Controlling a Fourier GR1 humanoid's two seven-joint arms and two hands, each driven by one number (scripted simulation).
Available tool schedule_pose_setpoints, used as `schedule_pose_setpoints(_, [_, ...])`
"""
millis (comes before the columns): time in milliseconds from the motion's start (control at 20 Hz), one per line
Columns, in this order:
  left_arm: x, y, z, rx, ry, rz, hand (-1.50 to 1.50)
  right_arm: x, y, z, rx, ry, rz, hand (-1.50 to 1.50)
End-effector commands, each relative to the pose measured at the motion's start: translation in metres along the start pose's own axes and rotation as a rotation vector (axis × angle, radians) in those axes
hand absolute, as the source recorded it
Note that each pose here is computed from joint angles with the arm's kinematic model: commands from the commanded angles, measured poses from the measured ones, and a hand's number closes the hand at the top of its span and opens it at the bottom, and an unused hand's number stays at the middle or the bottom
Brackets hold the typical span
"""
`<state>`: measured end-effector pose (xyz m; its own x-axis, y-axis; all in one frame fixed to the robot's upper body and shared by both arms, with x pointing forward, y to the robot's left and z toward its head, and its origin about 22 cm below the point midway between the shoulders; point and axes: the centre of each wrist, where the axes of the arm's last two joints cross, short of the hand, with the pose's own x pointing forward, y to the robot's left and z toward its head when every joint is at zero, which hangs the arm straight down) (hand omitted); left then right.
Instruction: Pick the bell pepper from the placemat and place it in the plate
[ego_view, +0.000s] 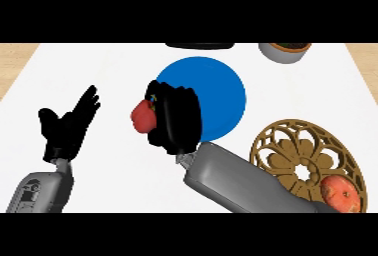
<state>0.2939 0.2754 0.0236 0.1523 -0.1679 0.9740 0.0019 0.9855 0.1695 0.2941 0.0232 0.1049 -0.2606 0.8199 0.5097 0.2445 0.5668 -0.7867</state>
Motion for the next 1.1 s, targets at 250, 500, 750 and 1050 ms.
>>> schedule_pose_setpoints(250, [0.005, 0.005, 0.009, 0.035, 0.009, 0.01, 0.0, -0.068, 0.021, -0.042, 0.009, 0.086, 0.014, 1.5])
schedule_pose_setpoints(500, [-0.009, 0.004, 0.013, 0.036, 0.004, -0.013, 0.0, -0.088, 0.028, -0.059, 0.194, 0.109, 0.128, 1.5])
schedule_pose_setpoints(750, [0.003, 0.006, 0.0, 0.03, 0.003, 0.001, 0.0, -0.128, 0.03, -0.062, 0.289, 0.224, -0.071, -1.5])
schedule_pose_setpoints(1050, [-0.017, 0.001, 0.012, 0.041, -0.007, 0.006, 0.0, -0.136, 0.021, -0.075, 0.22, 0.003, -0.092, -1.5])
